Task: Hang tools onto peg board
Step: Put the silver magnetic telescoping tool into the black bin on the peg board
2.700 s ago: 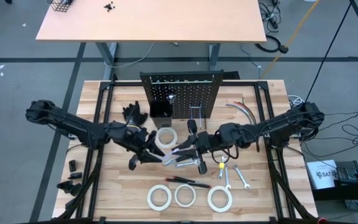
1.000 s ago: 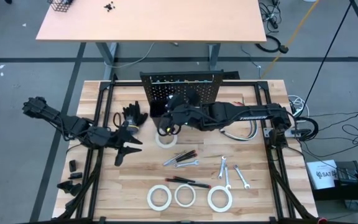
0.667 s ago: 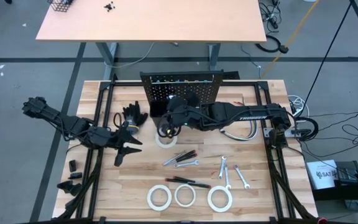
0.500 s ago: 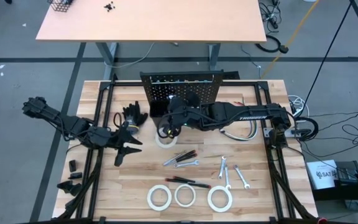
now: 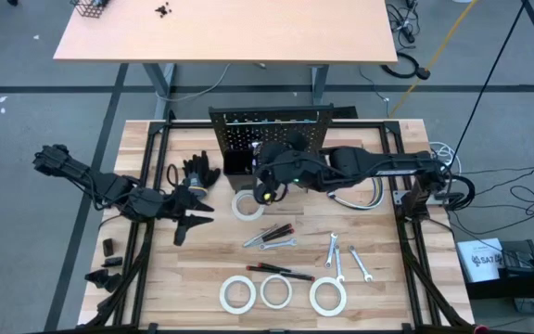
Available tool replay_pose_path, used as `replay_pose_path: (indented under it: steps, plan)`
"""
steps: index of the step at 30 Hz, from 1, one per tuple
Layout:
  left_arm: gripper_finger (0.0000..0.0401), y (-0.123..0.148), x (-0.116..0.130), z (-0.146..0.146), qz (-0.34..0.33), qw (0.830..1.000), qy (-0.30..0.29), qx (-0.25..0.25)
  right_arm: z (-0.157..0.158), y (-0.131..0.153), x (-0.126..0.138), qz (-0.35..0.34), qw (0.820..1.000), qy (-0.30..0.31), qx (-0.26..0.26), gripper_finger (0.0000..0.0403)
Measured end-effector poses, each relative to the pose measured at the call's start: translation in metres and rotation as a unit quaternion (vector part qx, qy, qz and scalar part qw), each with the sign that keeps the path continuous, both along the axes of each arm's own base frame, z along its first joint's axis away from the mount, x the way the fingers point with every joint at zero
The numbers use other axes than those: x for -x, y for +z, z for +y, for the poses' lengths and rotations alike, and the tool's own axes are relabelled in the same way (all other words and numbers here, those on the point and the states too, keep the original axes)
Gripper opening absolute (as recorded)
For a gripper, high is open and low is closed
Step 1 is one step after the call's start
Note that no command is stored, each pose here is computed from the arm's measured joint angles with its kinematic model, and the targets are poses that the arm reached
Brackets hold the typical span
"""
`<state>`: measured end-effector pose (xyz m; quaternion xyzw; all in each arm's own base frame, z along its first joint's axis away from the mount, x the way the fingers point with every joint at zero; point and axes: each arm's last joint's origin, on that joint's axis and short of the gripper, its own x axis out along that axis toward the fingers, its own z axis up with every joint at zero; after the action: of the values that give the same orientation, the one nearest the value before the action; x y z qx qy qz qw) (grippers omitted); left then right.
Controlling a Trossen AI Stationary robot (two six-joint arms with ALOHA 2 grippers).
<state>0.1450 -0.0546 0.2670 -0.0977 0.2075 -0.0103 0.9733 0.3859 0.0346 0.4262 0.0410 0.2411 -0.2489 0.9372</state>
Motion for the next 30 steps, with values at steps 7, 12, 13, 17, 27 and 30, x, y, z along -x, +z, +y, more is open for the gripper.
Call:
replay_pose_path:
  steps: [7, 12, 13, 17, 27, 30]
  plan:
    - [0.0138, 0.001, -0.008, -0.003, -0.015, 1.0, 0.008, 0.004, 0.024, 0.004, 0.015, 0.019, 0.999, 0.032, -0.001, 0.0157]
    - [0.0138, -0.005, -0.016, -0.007, 0.001, 1.0, 0.013, 0.008, 0.048, -0.004, 0.025, 0.077, 0.993, 0.093, -0.005, 0.0157]
    - [0.0138, -0.007, -0.018, -0.008, 0.005, 1.0, 0.013, 0.006, 0.053, -0.006, 0.026, 0.087, 0.99, 0.113, -0.013, 0.0157]
    - [0.0138, -0.012, -0.028, -0.012, 0.01, 1.0, 0.012, 0.004, 0.071, -0.009, 0.03, 0.106, 0.976, 0.185, -0.052, 0.0157]
    - [0.0138, -0.029, -0.061, -0.03, 0.007, 0.999, -0.028, 0.032, 0.101, -0.035, 0.042, 0.127, 0.96, 0.242, -0.063, 0.0157]
    - [0.0138, -0.034, -0.071, -0.034, -0.002, 0.999, -0.029, 0.045, 0.101, -0.049, 0.044, 0.097, 0.955, 0.263, -0.093, 0.0157]
